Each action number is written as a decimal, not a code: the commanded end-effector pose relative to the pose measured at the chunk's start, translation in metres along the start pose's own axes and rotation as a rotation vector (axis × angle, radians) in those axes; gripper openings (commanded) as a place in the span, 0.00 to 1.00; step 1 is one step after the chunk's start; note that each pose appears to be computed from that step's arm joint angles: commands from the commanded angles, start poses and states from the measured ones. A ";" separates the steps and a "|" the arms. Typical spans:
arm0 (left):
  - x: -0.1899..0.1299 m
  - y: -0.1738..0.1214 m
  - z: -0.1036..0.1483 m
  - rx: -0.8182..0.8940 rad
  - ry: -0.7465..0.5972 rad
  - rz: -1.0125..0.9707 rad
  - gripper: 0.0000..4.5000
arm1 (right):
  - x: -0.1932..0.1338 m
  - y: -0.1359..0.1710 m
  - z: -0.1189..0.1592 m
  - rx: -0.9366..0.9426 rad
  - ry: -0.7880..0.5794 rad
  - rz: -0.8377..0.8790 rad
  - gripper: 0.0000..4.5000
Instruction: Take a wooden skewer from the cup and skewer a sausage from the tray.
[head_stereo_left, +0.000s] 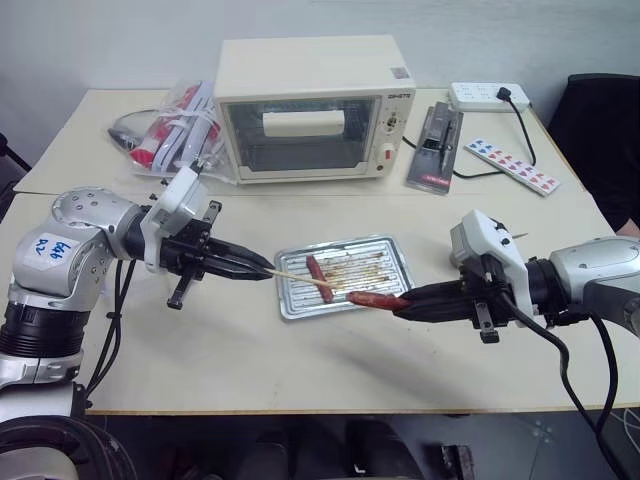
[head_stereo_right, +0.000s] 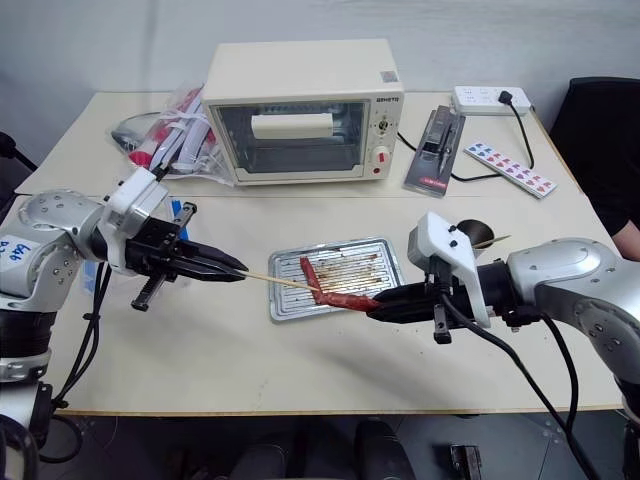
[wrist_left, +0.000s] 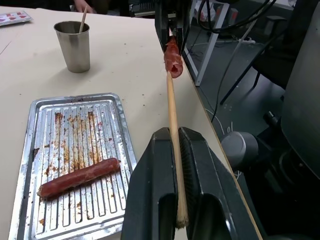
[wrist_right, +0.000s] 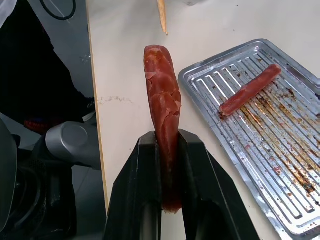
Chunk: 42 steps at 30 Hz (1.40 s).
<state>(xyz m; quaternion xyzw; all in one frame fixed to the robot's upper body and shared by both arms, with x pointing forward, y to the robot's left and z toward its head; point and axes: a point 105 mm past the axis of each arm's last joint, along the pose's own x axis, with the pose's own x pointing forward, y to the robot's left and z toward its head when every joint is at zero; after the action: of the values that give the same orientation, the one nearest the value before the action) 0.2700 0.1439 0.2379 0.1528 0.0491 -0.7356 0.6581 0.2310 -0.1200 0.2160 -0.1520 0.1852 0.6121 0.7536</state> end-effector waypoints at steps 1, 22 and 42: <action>0.002 -0.002 0.005 0.034 0.007 -0.014 0.00 | -0.007 -0.001 0.011 -0.052 -0.026 -0.031 0.07; 0.007 0.001 0.008 0.047 -0.003 -0.019 0.00 | 0.000 0.015 0.028 -0.068 -0.057 0.032 0.07; 0.012 0.005 0.018 0.044 -0.052 -0.017 0.00 | 0.000 0.009 0.028 -0.057 -0.072 0.016 0.07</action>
<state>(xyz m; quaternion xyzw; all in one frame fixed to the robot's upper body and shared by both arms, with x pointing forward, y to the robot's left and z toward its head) 0.2747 0.1303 0.2445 0.1379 0.0368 -0.7431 0.6538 0.2290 -0.1094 0.2313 -0.1463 0.1640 0.6173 0.7554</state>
